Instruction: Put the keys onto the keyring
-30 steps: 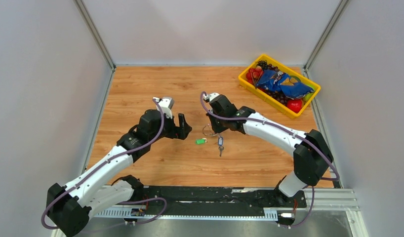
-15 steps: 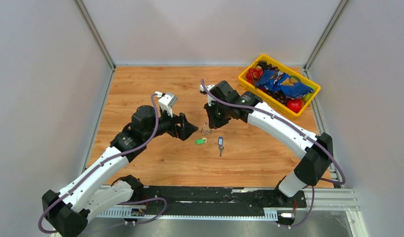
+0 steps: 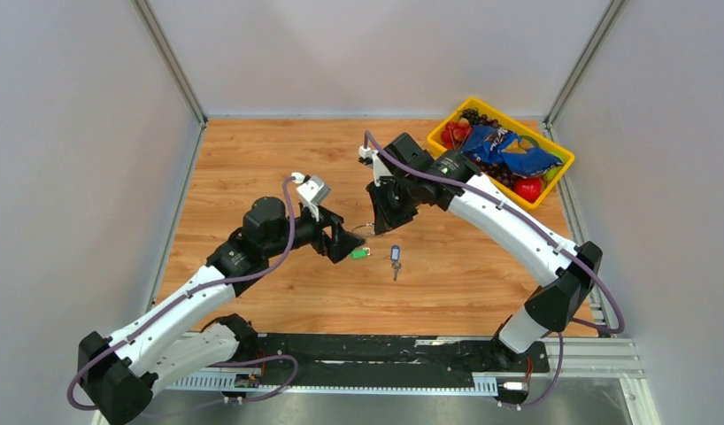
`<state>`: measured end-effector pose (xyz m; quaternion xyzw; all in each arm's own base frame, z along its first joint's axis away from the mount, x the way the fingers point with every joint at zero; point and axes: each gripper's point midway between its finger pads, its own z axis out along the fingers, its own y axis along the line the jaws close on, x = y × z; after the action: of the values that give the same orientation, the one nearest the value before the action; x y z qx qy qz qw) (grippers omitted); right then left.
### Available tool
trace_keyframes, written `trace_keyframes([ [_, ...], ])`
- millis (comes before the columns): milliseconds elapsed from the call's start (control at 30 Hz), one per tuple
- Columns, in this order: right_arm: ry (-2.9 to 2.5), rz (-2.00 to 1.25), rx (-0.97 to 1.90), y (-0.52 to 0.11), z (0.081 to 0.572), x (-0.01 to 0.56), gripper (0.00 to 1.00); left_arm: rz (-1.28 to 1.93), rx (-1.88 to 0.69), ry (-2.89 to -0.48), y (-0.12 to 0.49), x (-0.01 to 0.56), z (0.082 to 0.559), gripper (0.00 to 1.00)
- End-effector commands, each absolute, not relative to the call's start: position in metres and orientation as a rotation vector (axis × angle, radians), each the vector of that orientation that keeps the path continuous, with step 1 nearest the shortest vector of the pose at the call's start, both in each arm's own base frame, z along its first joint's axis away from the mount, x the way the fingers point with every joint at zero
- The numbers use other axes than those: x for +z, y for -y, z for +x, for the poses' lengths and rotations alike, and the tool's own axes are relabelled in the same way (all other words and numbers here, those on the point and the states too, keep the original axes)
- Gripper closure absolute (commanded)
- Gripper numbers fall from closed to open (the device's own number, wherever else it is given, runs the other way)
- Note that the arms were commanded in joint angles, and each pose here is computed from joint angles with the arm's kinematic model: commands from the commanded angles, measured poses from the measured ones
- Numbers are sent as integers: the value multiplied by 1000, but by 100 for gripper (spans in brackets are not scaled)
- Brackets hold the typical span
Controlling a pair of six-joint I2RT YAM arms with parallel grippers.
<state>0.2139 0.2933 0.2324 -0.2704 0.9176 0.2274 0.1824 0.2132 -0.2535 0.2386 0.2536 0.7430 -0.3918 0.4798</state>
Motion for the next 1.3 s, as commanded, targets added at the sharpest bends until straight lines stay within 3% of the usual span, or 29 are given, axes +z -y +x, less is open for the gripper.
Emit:
trace_keyframes([
  [0, -2596, -763, 727, -303, 200, 262, 100, 736, -968, -1648, 272, 257, 204, 0],
  [800, -2621, -861, 927, -324, 165, 290, 100, 758, -897, -1285, 277, 259, 204, 1],
  [1067, -2627, -874, 944, -329, 160, 294, 100, 745, -908, -1201, 278, 268, 197, 7],
  [1267, -2626, -874, 952, -331, 157, 297, 100, 758, -929, -1163, 282, 271, 192, 16],
])
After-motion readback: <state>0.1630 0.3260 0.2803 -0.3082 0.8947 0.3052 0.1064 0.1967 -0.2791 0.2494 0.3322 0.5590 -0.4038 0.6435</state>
